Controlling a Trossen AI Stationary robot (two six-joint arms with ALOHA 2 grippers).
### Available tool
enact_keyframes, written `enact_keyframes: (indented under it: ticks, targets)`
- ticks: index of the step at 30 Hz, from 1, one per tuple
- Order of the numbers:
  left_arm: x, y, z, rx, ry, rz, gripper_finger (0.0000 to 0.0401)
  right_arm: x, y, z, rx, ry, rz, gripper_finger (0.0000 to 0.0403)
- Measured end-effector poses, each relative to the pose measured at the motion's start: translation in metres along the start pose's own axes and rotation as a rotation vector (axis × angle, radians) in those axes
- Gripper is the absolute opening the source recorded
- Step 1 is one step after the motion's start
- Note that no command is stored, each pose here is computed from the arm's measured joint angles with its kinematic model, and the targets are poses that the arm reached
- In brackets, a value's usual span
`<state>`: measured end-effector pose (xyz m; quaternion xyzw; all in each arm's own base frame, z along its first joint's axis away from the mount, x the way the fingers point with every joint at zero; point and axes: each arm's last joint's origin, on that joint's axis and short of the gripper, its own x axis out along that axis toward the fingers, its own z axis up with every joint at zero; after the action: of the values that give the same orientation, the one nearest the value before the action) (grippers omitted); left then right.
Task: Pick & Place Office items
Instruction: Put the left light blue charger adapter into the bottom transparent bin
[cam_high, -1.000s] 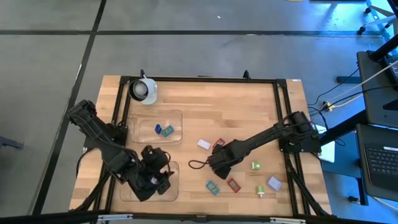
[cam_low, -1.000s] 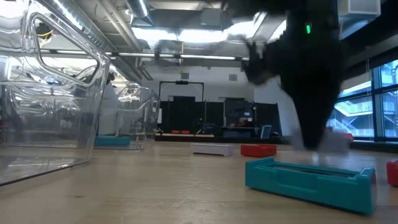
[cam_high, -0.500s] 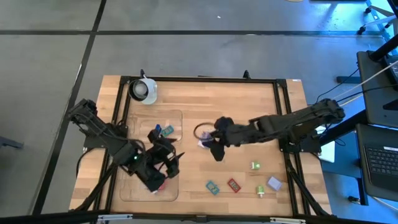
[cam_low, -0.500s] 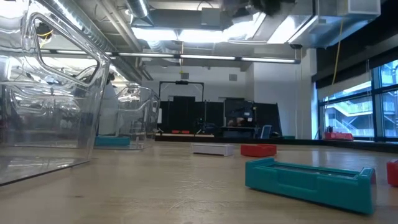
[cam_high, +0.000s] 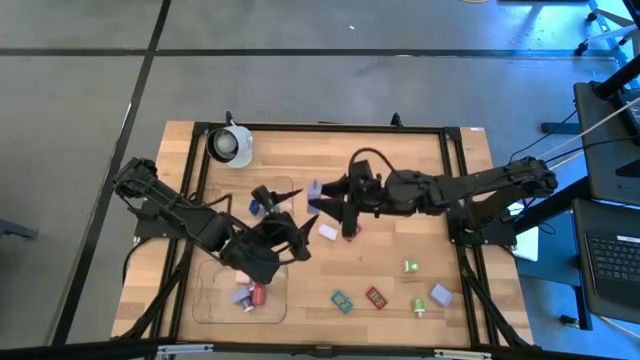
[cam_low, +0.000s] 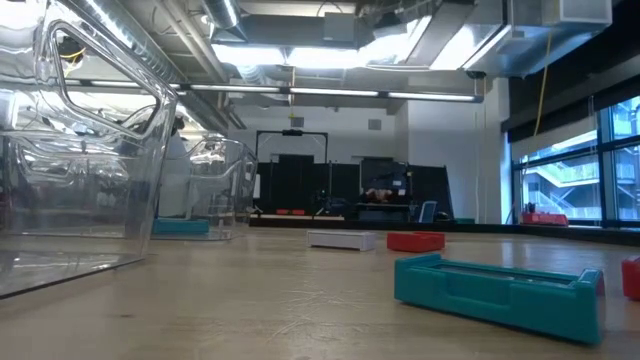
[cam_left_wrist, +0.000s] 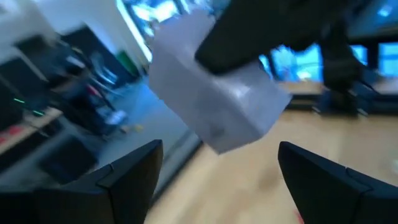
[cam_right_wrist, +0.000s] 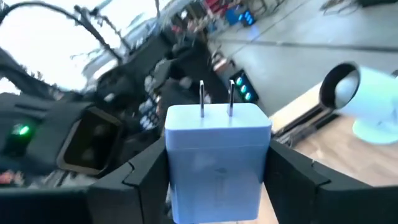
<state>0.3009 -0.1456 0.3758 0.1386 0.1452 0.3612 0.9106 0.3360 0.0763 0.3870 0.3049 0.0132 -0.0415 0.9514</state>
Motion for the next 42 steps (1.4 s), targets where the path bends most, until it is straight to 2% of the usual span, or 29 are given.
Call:
enact_keyframes:
  ticks: [4,9,21,29,34,42]
  targets:
    - [0.002,0.002,0.011,-0.018,-0.046,0.084,0.0316,0.000,0.001,0.006,-0.009,-0.083,-0.026,0.0215]
    - [0.006,0.003,0.020,-0.050,-0.067,0.078,0.0316,0.000,0.003,0.013,-0.027,-0.161,-0.024,0.0216]
    - [0.025,0.012,0.024,-0.083,-0.059,0.136,0.0316,0.000,0.004,0.011,-0.029,-0.128,0.016,0.0216]
    - [0.024,0.012,0.029,-0.012,-0.072,0.140,0.0312,0.001,-0.001,0.011,0.003,-0.116,-0.026,0.0216]
    - [0.024,0.012,0.029,-0.008,-0.070,0.147,0.0286,0.002,-0.004,0.012,0.016,-0.107,-0.024,0.0217]
    - [0.024,0.012,0.029,-0.033,-0.072,0.145,0.0217,0.002,-0.004,0.013,0.006,-0.114,-0.028,0.0217]
